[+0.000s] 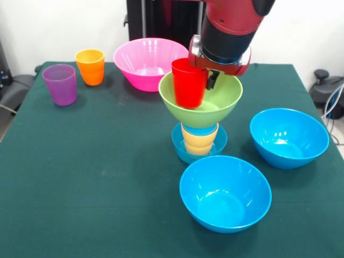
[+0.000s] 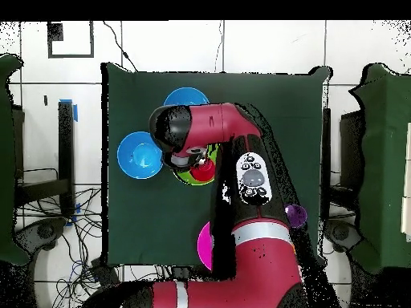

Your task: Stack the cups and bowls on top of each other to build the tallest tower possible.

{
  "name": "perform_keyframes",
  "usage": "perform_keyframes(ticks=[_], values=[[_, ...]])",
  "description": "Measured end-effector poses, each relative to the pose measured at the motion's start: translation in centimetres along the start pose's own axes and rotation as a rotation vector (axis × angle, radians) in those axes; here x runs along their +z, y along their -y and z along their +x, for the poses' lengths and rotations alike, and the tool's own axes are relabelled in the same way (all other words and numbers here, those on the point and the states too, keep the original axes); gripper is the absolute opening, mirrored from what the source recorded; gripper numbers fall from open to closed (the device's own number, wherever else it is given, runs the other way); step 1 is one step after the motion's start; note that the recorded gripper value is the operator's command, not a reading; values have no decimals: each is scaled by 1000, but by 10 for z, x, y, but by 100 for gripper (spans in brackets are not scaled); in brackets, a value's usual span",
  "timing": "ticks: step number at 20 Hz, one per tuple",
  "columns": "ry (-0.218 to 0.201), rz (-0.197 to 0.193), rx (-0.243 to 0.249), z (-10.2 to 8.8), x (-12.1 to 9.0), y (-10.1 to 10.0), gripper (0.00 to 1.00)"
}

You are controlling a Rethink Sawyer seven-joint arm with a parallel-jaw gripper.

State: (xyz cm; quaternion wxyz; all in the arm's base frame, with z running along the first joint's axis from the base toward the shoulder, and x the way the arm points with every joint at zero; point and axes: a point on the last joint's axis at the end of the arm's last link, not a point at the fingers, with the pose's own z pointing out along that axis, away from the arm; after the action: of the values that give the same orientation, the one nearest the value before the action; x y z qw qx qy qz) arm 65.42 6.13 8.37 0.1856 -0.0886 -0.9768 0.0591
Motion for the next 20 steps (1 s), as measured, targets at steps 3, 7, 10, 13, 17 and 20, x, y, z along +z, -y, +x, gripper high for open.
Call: perform_keyframes(ticks=[3, 7, 10, 13, 17, 20], values=[[1, -2, -3, 0, 0, -2, 0], [1, -6, -8, 0, -1, -5, 0], [2, -9, -11, 0, -1, -7, 0], [2, -10, -13, 0, -1, -8, 0], [2, -11, -13, 0, -1, -8, 0], [2, -11, -13, 0, -1, -8, 0]])
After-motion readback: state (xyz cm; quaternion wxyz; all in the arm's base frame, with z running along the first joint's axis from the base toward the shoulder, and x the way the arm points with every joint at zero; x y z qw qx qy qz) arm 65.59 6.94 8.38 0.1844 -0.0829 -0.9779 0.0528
